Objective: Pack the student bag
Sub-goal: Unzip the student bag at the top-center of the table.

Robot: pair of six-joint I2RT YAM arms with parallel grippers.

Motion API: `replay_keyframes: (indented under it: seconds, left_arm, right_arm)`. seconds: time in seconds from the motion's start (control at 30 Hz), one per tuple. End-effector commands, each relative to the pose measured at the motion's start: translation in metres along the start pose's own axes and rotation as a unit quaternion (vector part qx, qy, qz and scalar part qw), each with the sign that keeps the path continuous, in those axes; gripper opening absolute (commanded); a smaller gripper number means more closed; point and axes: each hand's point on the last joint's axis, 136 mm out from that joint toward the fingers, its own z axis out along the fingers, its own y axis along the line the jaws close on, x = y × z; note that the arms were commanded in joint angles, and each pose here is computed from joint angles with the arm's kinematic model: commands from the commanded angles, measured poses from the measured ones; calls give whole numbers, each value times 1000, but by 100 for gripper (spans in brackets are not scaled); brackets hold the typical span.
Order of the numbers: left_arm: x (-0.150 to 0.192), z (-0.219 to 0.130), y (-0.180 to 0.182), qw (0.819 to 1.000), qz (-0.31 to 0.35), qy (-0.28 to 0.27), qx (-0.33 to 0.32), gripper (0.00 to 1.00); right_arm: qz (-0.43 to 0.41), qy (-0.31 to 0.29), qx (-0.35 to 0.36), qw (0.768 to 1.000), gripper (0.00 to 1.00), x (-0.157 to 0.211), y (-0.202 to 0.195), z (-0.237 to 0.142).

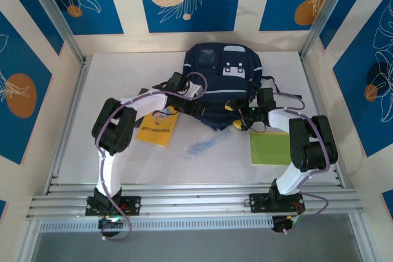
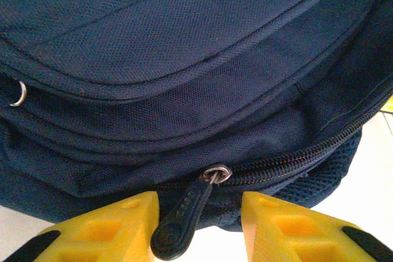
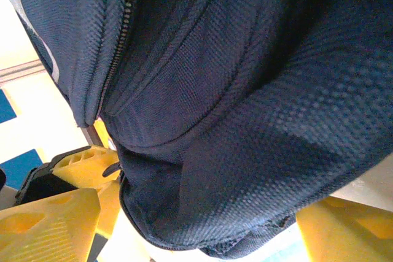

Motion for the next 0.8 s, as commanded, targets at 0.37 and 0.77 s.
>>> replay_keyframes:
  seconds: [0.37,0.77]
  left_arm:
    - [-10,7,-2,1000,-1,18,1,0]
    - [-15,-22,-59,997,12,-24,78,0]
  right_arm:
    - [-11,-19,15,1000,84,-7,-2,2]
    - [53,-13,13,998,90,-4,4,30]
